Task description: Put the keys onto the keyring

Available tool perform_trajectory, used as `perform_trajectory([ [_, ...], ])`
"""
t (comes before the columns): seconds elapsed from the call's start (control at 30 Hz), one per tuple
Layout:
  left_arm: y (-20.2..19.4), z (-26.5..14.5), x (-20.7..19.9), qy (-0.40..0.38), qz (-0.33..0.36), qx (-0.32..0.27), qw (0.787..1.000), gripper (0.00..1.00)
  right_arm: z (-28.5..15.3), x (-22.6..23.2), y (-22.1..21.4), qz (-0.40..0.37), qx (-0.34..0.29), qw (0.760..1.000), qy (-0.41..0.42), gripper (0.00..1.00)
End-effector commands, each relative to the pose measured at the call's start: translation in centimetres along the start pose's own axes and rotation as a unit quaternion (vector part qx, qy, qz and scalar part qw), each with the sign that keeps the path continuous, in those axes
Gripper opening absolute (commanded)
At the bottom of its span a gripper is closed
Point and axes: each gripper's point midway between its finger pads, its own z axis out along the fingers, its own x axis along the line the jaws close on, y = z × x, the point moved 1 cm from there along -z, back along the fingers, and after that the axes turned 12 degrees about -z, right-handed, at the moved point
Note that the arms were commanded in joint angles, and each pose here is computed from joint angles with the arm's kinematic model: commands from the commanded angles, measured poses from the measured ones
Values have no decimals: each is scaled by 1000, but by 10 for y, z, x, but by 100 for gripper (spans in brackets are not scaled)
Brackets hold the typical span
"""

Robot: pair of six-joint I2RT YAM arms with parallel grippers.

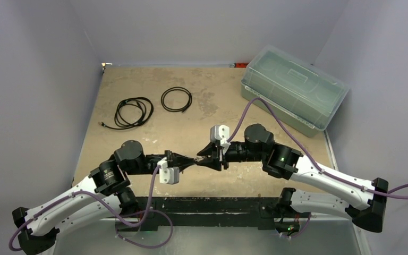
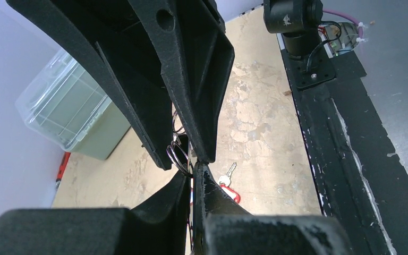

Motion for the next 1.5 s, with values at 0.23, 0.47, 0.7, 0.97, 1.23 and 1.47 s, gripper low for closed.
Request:
perform_trajectory([
  [0.23,34,-6,7,13,25,-67,997,0,4,0,-12,-21,27,999,-11,45],
  [0.47,33,-5,6,9,24,-68,997,0,8,1,-11,-25,26,999,-5,17],
  [0.7,24,-4,10,17,18,-46,999,2,-2,-2,7,-39,-9,999,-21,0],
  [0.97,26,-17,9,26,-11,-13,1000,54,-5,-3,9,-41,8,998,-49,0],
  [1.23,39,-23,21,40,-72,54,995,56,2,-3,-1,-46,35,996,-63,0],
  [1.47,48,-18,38,94,-178,66,977,56,-3,-6,4,-51,23,995,-83,0],
])
